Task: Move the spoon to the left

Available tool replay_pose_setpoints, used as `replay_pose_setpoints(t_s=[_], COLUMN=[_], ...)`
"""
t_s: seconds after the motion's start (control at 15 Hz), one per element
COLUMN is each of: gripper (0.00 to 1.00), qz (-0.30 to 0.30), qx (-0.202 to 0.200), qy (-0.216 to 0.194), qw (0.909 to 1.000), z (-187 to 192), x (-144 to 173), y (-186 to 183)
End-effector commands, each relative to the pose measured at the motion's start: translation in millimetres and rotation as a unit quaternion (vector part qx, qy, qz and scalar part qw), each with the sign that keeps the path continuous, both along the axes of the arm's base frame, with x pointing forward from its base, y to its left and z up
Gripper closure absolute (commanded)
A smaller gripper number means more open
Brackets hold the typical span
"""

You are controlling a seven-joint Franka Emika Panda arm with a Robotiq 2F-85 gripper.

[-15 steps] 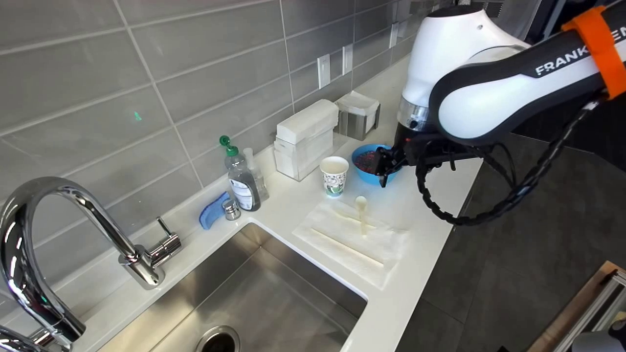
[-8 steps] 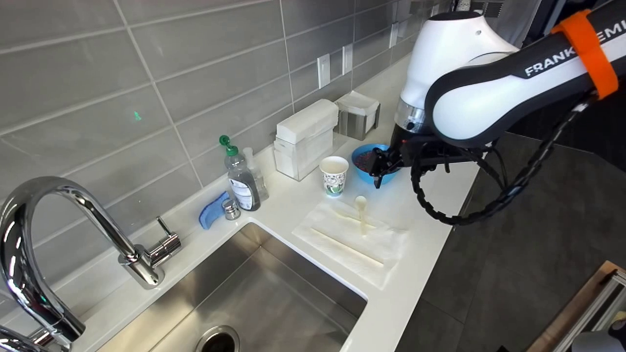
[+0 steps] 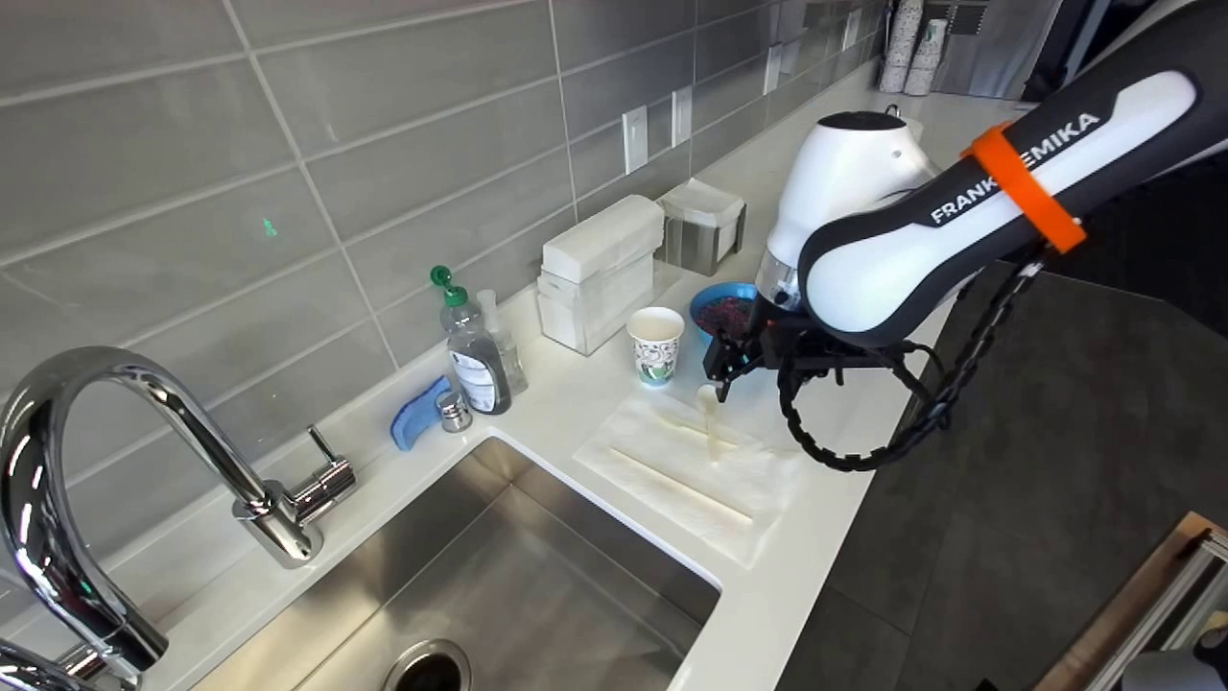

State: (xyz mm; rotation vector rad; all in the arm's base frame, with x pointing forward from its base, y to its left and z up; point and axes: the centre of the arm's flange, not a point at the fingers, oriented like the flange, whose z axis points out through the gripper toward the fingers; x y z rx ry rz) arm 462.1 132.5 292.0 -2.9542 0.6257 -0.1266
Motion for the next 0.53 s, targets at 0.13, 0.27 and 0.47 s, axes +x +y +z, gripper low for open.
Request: replay_pose_setpoints(t_s=[0.13, 0.27, 0.47], gripper=[0.2, 0.36, 0.32], qz=[-0.021, -0.025, -0.028], qx=[0.001, -0.001, -0.009], qy=[0.01, 0.012, 0.007], qw=[0.9997, 0.9996, 0.9995], z=[-48.5, -59.3, -70.6], x=[12.1, 17.2, 28.3], y=[1.0, 2.5, 4.4])
